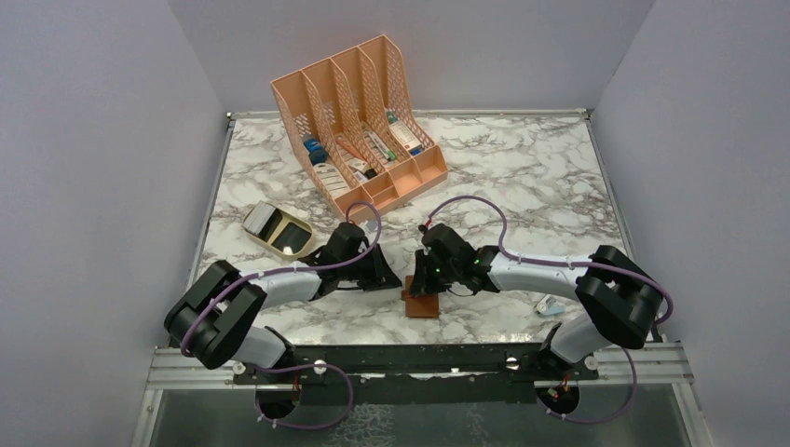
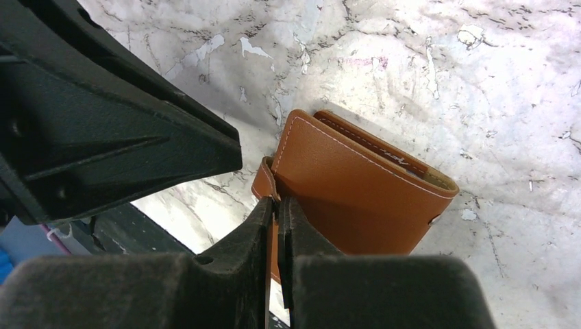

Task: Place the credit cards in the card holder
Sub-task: Close the card holder at the center of the board.

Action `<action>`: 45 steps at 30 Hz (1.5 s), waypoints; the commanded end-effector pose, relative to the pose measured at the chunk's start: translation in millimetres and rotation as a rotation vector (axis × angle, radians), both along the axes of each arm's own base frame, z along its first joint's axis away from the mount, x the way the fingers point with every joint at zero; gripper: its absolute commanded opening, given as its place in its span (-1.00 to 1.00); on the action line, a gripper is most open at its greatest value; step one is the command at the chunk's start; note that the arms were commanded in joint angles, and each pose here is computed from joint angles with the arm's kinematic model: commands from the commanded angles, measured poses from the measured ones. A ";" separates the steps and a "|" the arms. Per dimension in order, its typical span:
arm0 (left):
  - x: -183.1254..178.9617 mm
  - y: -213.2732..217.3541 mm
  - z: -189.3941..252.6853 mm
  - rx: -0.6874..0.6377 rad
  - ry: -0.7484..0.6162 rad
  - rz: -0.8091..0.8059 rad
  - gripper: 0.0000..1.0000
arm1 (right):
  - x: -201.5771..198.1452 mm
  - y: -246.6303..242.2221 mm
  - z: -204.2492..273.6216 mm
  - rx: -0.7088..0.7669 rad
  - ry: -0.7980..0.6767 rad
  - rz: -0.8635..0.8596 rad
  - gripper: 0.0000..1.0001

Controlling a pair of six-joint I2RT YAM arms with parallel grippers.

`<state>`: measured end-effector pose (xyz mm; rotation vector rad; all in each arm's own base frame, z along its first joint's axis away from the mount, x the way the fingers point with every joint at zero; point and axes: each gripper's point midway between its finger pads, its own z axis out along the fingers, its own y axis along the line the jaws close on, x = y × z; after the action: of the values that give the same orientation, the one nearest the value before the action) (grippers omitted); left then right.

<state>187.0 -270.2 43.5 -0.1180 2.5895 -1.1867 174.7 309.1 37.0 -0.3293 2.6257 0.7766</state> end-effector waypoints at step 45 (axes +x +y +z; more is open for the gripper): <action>16.3 -20.3 -7.1 -0.025 -0.013 -0.054 -0.70 | -7.5 11.6 25.0 0.144 0.021 -0.044 -0.79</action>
<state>203.8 -291.7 35.0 -0.0694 2.6033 -1.2335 165.7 316.6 50.4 -0.2366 2.6174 0.9135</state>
